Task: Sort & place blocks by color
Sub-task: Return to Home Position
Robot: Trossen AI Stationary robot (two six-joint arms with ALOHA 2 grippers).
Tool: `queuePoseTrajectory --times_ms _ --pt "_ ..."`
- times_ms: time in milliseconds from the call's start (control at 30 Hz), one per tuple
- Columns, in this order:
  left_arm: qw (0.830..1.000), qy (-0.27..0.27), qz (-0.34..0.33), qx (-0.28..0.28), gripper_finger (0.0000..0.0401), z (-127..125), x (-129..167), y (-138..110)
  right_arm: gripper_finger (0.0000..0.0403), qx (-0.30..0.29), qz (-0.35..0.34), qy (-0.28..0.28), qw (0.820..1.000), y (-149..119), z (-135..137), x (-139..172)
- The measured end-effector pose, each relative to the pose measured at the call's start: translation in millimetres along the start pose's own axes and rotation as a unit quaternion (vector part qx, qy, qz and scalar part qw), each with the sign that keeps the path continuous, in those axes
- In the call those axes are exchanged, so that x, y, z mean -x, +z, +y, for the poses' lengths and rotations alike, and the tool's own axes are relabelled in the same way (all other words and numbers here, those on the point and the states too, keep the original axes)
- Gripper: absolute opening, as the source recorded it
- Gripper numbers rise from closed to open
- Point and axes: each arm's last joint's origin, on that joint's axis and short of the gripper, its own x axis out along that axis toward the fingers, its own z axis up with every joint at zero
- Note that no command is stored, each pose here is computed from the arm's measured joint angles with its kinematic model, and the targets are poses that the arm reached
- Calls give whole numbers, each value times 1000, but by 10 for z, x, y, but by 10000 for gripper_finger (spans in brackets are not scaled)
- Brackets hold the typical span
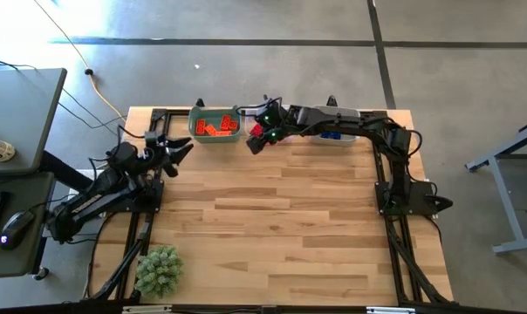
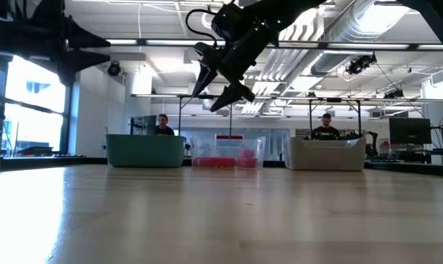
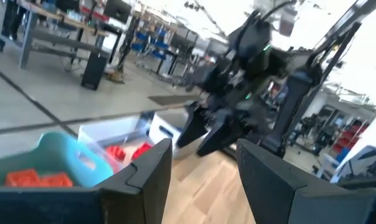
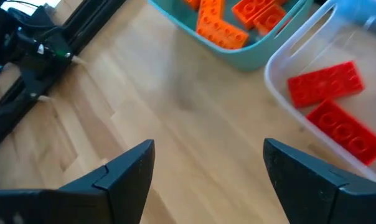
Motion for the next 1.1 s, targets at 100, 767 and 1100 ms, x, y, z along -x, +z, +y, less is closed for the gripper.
queuePoseTrajectory --times_ms 100,767,1100 --pt "1000 7 15 4 167 66 -35 -129 286 -16 6 5 1000 -26 39 7" --pt "993 14 30 -113 167 189 -96 -366 286 129 -132 -70 980 25 294 1475" --pt "993 15 30 -115 167 190 -96 -367 286 146 -193 -118 963 -655 97 1960"
